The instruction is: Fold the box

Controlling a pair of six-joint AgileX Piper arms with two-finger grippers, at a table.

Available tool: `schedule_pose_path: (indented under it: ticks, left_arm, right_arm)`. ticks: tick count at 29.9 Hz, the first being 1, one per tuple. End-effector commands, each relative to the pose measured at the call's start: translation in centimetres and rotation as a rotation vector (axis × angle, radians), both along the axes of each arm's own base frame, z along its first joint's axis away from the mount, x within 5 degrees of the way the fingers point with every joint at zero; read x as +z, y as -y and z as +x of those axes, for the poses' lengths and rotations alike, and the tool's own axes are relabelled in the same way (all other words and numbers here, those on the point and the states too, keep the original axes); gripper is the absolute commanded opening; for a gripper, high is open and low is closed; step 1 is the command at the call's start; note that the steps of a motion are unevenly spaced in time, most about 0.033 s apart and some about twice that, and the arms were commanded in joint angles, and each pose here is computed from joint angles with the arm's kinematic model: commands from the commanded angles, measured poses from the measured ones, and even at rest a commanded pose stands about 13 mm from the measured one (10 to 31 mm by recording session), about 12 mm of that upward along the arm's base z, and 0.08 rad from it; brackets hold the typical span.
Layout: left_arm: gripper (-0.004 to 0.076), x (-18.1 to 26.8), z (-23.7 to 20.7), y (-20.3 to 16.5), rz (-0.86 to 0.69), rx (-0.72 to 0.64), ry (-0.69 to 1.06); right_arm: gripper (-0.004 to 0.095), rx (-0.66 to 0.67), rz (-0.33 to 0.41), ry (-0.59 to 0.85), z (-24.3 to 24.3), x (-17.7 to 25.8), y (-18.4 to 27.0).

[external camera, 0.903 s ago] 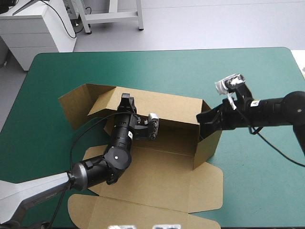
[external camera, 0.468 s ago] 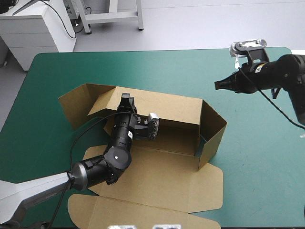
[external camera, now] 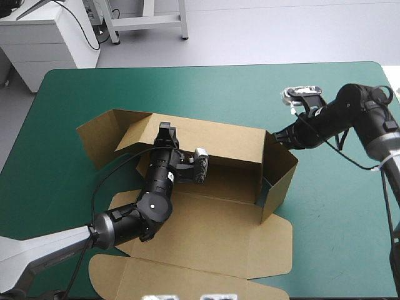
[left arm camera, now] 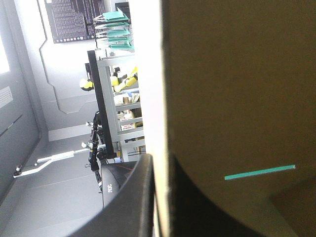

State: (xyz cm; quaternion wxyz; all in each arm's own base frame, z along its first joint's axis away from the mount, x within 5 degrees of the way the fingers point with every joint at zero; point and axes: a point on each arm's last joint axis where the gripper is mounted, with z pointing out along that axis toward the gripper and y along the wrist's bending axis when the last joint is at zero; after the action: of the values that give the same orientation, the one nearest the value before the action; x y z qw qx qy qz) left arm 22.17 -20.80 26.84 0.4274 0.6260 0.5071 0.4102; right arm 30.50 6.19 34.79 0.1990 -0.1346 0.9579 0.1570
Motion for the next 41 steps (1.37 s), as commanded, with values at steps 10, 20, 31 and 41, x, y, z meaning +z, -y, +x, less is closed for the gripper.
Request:
schedule_pose_path:
  ticks: [10,20,31,41]
  left_arm:
    - [-0.0008,0.4,-0.4,0.5,-0.058,-0.036,-0.037]
    - [-0.0008,0.4,-0.4,0.5,-0.058,-0.036,-0.037]
    - [-0.0008,0.4,-0.4,0.5,-0.058,-0.036,-0.037]
    - [-0.0008,0.4,-0.4,0.5,-0.06,-0.043,-0.041]
  right_arm:
    - [0.0,0.063,0.177,0.2,-6.2,-0.2,-0.7]
    - [0.0011,0.134,0.252,0.338,-8.9,-4.0,-1.1]
    - [0.0498,0.295,0.169,0.405,-9.2,-4.7,-1.2]
    - [0.0764,0.273,0.175,0.391,-9.2,-4.8,-1.1]
